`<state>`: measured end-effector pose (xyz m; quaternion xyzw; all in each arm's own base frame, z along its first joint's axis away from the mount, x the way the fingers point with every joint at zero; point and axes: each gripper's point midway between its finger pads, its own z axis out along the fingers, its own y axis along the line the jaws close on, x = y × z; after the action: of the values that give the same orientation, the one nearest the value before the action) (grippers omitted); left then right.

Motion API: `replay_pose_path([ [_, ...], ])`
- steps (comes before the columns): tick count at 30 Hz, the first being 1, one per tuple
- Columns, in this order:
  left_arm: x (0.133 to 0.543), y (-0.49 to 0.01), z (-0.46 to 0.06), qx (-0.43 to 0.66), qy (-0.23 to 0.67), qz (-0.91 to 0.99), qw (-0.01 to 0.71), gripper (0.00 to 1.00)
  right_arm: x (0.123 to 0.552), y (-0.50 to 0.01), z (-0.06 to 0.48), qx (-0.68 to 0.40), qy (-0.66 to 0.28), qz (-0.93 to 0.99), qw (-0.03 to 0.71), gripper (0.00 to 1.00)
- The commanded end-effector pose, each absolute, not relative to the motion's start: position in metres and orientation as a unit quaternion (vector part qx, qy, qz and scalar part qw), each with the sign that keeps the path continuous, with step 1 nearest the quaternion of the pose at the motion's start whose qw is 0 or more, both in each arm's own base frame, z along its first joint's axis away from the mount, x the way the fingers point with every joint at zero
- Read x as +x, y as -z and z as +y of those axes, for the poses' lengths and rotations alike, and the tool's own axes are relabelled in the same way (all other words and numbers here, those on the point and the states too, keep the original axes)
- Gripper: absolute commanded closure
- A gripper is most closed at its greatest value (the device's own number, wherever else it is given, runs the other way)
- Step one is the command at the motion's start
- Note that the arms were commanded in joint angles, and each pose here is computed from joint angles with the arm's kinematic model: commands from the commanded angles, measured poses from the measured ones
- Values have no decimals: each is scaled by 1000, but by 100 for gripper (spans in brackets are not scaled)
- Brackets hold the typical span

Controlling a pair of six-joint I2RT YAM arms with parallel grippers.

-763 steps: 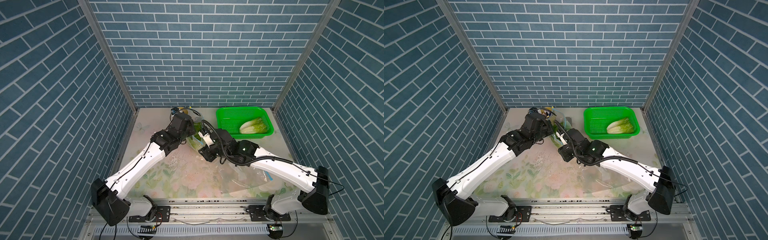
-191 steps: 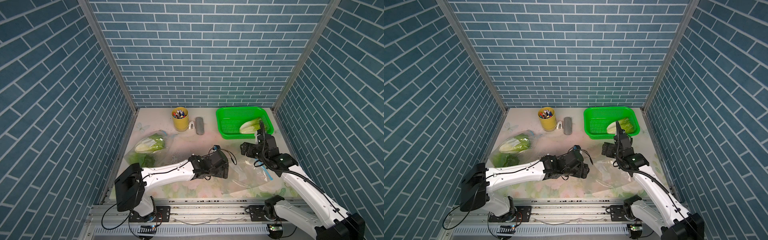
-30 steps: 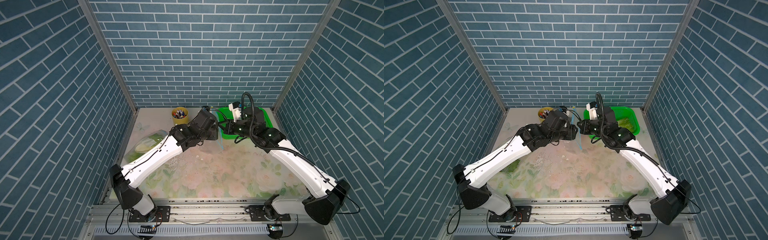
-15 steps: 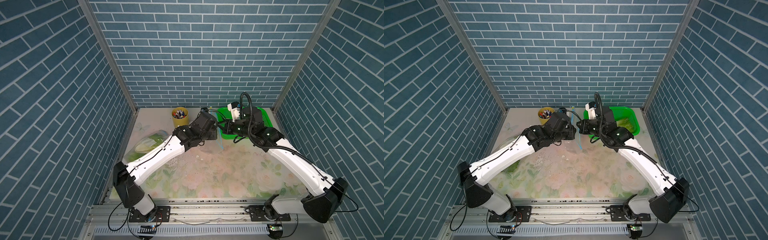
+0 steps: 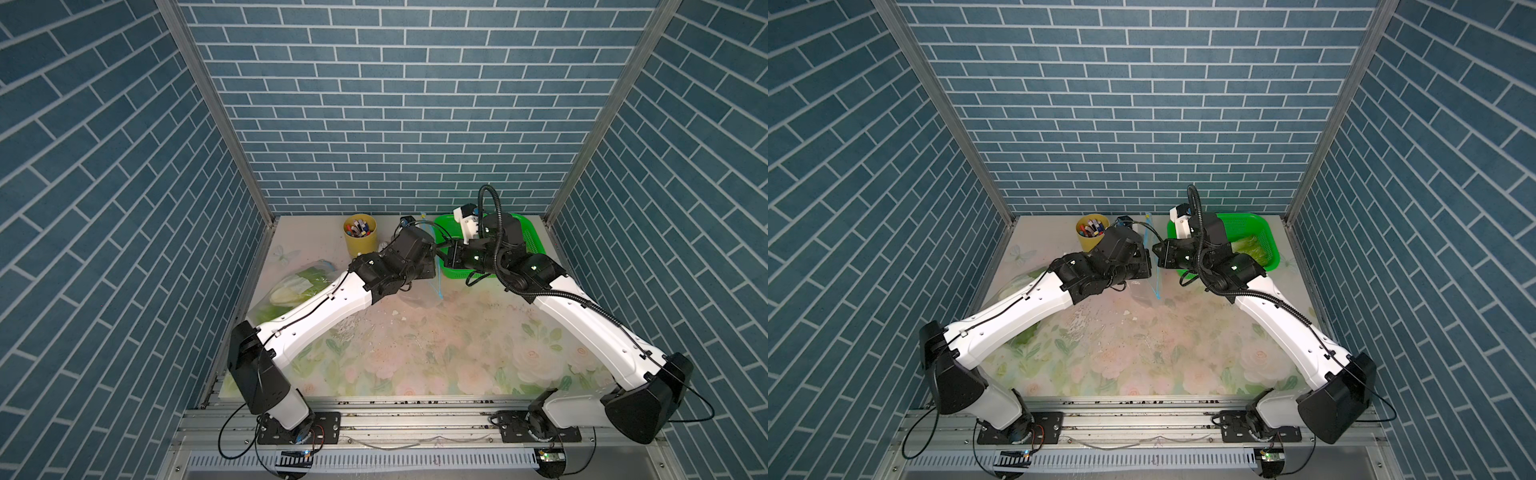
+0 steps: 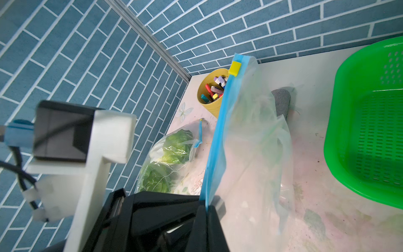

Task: Put the chinese cabbages into a zipper bag and zip it
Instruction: Open the zipper of the food storage bag at the center of the board.

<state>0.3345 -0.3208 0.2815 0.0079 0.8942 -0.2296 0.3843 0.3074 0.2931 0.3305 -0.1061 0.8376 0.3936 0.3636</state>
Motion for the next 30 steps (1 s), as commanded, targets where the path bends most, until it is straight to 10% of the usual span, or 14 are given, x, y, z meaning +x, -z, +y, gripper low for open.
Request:
replay_pose_path([
  [1,338,-289,-302,9,193,895,403,92,308,-341,291,-114,-384,833,381,100],
  [19,335,-319,-260,121,71,898,417,100,300,-288,281,-109,-342,873,329,100],
  [30,340,-283,-287,134,87,903,398,100,301,-241,279,-114,-303,904,281,52],
])
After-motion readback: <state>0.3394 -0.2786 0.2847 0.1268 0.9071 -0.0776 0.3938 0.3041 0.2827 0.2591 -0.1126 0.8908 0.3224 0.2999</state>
